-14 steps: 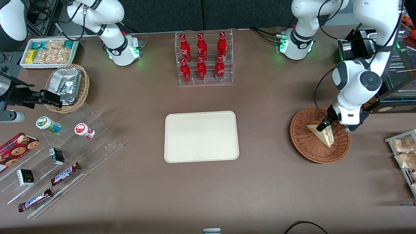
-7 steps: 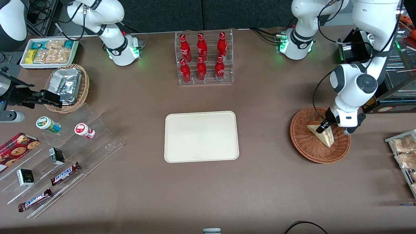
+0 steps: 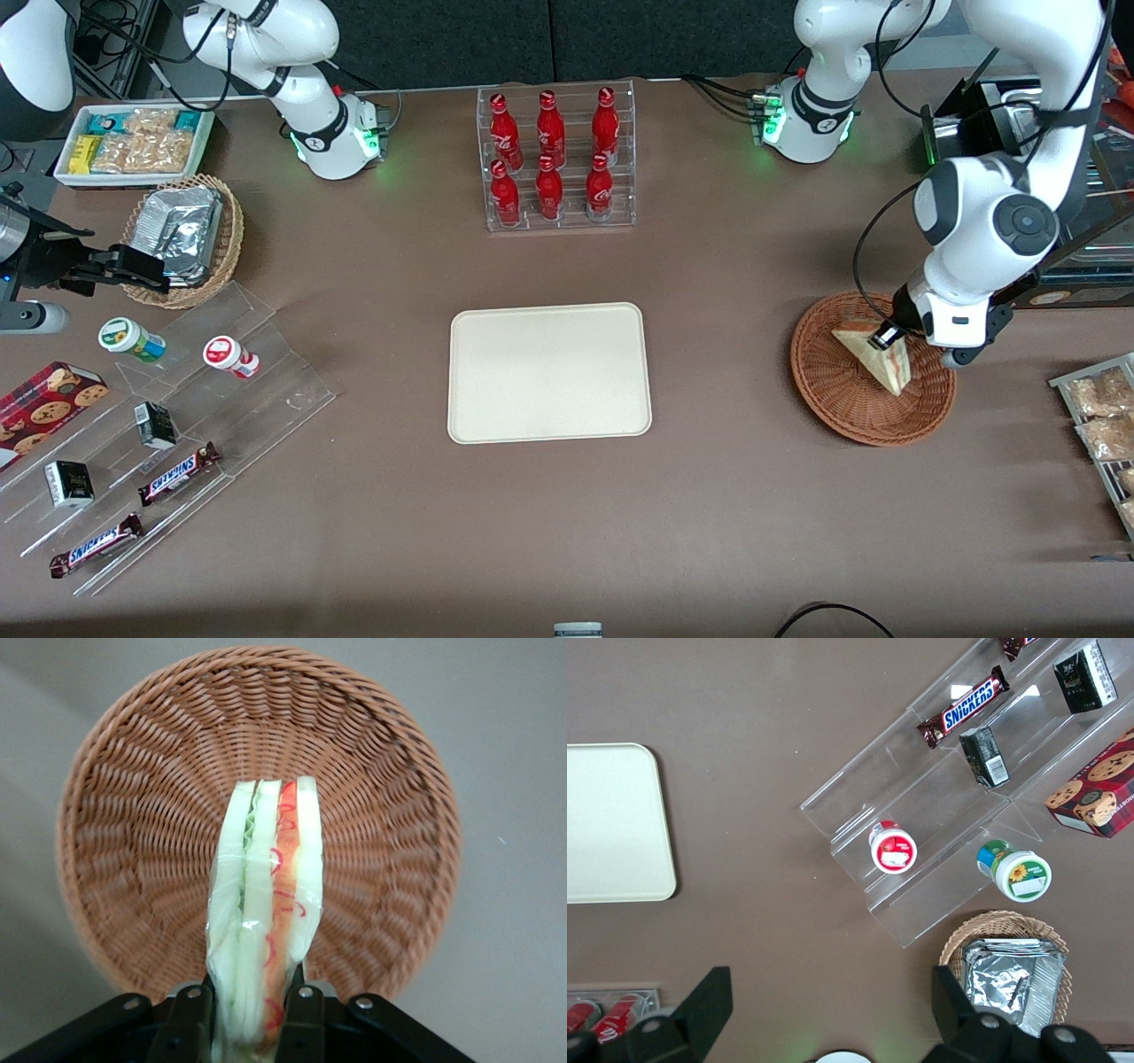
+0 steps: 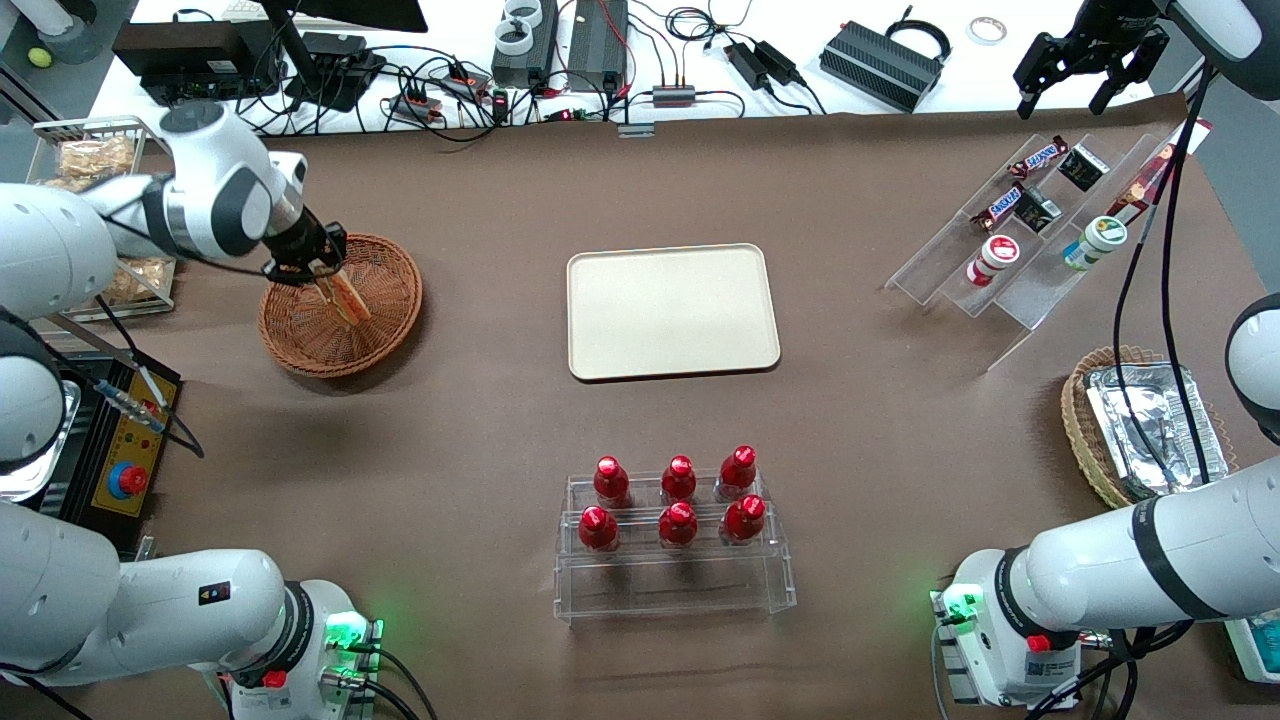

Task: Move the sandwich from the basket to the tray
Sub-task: 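Close the left gripper on the wrapped sandwich's crust edge, then lift the sandwich out of the basket and carry it over the tray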

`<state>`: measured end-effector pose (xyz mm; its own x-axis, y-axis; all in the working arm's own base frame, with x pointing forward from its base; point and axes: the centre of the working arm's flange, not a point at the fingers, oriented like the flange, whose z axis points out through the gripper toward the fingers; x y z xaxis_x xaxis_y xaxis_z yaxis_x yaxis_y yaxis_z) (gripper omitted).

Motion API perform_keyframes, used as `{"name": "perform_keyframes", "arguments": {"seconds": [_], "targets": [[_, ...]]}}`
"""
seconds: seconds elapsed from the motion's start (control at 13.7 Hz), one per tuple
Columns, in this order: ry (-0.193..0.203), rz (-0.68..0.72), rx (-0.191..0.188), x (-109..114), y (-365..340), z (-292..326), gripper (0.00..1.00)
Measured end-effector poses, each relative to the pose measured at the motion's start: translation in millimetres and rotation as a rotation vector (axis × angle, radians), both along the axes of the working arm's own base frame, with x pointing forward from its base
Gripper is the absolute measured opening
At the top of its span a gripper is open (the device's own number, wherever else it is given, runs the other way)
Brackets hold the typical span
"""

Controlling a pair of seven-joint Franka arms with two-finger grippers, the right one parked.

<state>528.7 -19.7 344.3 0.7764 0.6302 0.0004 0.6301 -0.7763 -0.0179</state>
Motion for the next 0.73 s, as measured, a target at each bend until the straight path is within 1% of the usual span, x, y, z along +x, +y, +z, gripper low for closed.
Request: {"name": "perform_keyframes", "arguments": {"seconds": [0.15, 0.22, 0.29, 0.44, 0.58, 0.73], "targets": [[0.036, -0.033, 0.012, 4.8, -19.4, 47.2, 0.18], [0.05, -0.053, 0.018, 6.7, -31.0, 69.4, 0.16], [0.06, -0.078, 0.022, 8.0, -45.5, 89.0, 0.16], [0.068, -0.137, 0.027, 7.6, -81.7, 117.4, 0.16], [0.073, -0.189, 0.032, 1.1, -125.9, 141.3, 0.16], [0.051, -0.217, 0.03, -6.8, -169.5, 161.7, 0.16]]}}
